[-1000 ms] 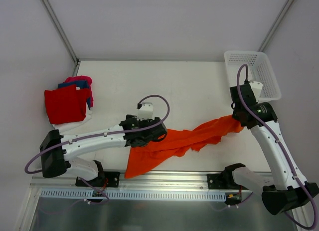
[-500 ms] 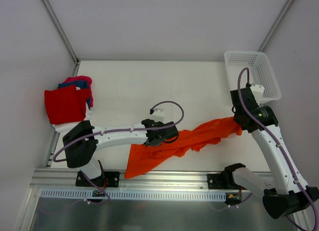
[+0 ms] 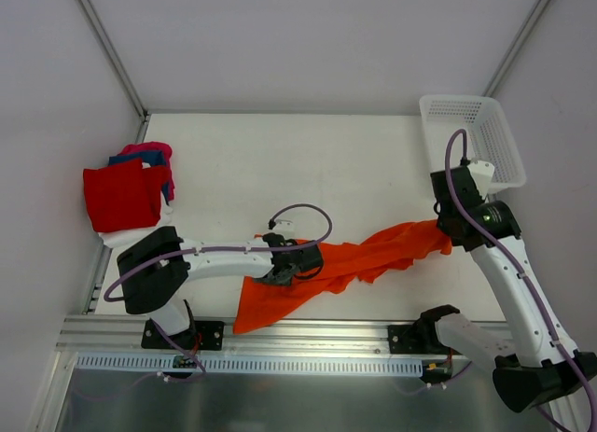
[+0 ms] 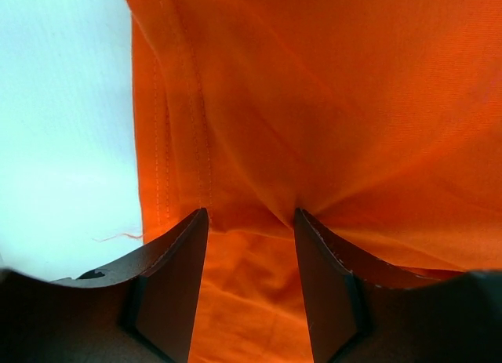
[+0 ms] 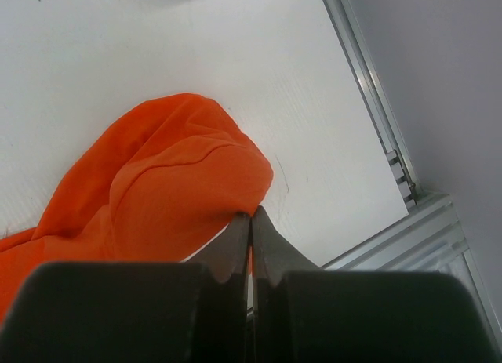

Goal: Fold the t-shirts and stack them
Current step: Flatten the tshirt out

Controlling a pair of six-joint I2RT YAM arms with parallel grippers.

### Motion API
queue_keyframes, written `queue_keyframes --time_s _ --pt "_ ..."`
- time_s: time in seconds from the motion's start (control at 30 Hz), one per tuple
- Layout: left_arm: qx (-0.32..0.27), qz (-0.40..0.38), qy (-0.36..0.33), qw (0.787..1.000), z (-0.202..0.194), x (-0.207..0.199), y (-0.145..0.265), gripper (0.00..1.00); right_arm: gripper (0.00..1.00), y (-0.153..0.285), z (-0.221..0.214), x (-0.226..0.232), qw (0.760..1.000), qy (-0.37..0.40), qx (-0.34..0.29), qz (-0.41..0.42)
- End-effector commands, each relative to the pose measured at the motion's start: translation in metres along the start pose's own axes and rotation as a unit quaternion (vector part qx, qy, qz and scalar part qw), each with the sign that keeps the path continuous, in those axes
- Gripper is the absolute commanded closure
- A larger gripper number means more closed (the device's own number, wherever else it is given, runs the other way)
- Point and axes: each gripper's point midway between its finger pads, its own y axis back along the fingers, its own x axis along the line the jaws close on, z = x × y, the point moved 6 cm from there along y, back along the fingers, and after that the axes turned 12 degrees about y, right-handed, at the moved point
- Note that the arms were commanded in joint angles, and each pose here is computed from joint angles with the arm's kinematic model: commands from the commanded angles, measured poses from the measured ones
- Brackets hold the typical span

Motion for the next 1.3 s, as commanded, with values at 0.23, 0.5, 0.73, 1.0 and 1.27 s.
queue_keyframes --time_s 0.23,0.5,0.73,1.0,1.27 --pt "0.036 -0.058 0.007 0.998 -0.016 -0.019 -0.01 0.53 1.0 0.009 -0.006 -0.008 1.0 -0.01 -0.009 -0.004" --pt "0.043 -0.04 -0.001 0.998 -0.024 -0.017 -0.02 1.0 0.99 0.009 -0.009 -0.008 1.0 -0.01 -0.007 -0.005" --pt "0.01 -0.056 0.016 0.998 -0.01 -0.011 -0.006 1.0 0.99 0.007 -0.009 -0.008 1.0 -0.004 -0.004 -0.014" --pt "-0.092 -0.041 0.004 0.995 0.054 -0.006 0.057 1.0 1.0 -0.001 -0.007 0.0 1.0 0.008 0.004 -0.014" --pt "-0.145 -0.063 0.036 0.987 0.097 0.029 0.11 1.0 0.99 0.003 -0.007 -0.002 1.0 0.005 -0.001 -0.008"
